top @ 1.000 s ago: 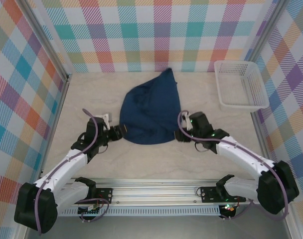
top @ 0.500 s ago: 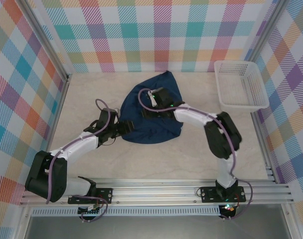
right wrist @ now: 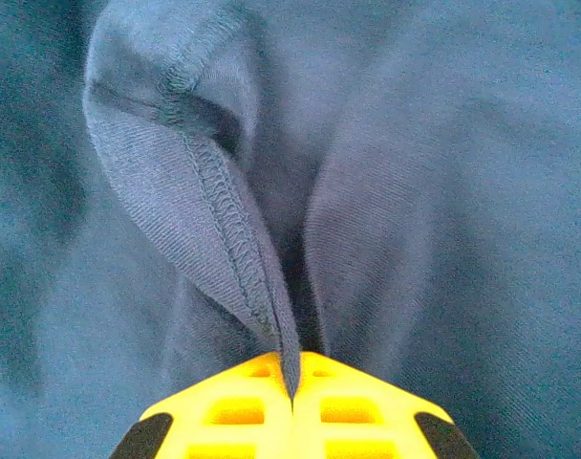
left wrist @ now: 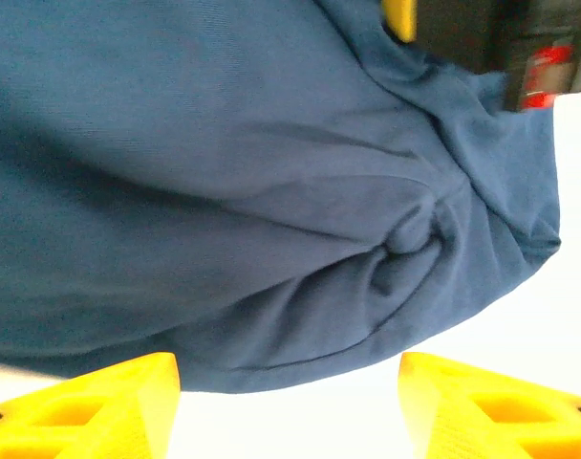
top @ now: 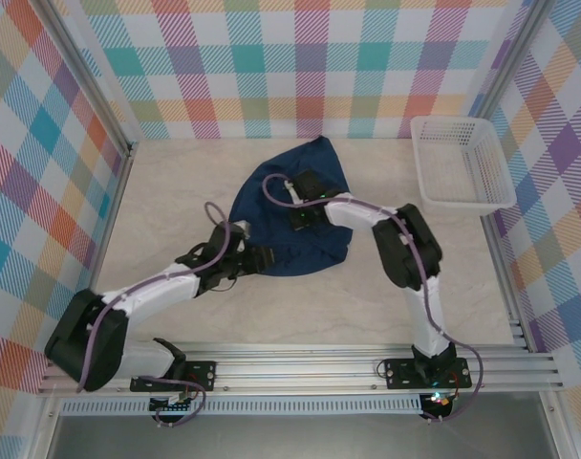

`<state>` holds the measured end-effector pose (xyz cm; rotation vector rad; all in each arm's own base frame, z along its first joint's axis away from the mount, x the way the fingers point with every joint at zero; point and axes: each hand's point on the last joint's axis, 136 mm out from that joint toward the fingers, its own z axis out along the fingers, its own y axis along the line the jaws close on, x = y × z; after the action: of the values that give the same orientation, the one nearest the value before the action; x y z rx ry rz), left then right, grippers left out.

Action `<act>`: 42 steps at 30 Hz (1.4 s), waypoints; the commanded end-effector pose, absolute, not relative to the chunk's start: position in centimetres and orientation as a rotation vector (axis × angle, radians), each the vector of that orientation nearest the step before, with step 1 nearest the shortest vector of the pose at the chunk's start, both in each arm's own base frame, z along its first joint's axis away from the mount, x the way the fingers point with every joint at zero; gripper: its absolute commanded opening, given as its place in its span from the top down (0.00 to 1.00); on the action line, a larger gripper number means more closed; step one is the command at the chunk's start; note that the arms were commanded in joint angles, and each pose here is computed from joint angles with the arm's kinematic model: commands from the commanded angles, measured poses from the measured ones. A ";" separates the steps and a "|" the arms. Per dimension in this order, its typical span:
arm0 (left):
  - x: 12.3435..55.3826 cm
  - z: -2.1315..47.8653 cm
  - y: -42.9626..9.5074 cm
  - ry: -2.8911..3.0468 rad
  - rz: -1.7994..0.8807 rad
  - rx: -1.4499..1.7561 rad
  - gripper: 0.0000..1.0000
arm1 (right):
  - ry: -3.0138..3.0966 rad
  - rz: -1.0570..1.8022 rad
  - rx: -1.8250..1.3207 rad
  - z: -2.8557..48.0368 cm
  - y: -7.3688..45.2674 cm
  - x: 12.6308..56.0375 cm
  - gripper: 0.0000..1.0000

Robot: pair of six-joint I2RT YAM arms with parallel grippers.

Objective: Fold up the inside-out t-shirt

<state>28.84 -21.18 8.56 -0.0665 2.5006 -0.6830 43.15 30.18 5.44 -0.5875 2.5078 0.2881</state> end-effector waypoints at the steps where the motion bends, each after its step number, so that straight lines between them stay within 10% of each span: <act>1: 31.4 10.2 -25.5 2.419 -0.673 0.056 0.37 | 2.404 0.382 -0.440 13.6 25.9 42.9 1.00; 7: 35.2 5.9 -28.1 2.489 -0.506 0.125 0.44 | 2.405 0.418 -0.206 16.6 18.3 40.6 1.00; 14: 36.3 7.4 -27.1 2.472 -0.527 0.164 1.00 | 2.349 0.190 0.144 18.8 8.1 39.7 1.00; 16: 34.9 10.9 -26.7 2.407 -0.650 0.188 1.00 | 2.343 0.064 0.179 19.0 6.1 39.2 1.00; 19: 31.1 14.9 -27.7 2.354 -0.896 0.285 1.00 | 2.355 -0.067 0.179 18.8 4.8 37.9 0.67; 23: 28.1 17.3 -29.2 2.315 -1.128 0.293 1.00 | 2.216 0.157 -0.321 19.7 14.6 34.2 0.45; 30: 26.1 19.2 -35.2 2.272 -1.293 0.412 1.00 | 2.197 0.576 -0.369 18.9 18.8 28.1 0.39; 37: 26.4 16.8 -33.5 2.364 -1.059 0.442 0.49 | 2.296 0.520 -0.263 17.4 16.6 27.2 0.36; 42: 26.4 13.1 -25.3 2.475 -0.708 0.308 0.38 | 2.357 0.695 -0.424 13.8 22.3 25.4 0.30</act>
<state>26.69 -29.92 16.02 0.3487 2.3851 -0.9667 26.82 19.14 15.82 -0.3503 2.3131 0.5659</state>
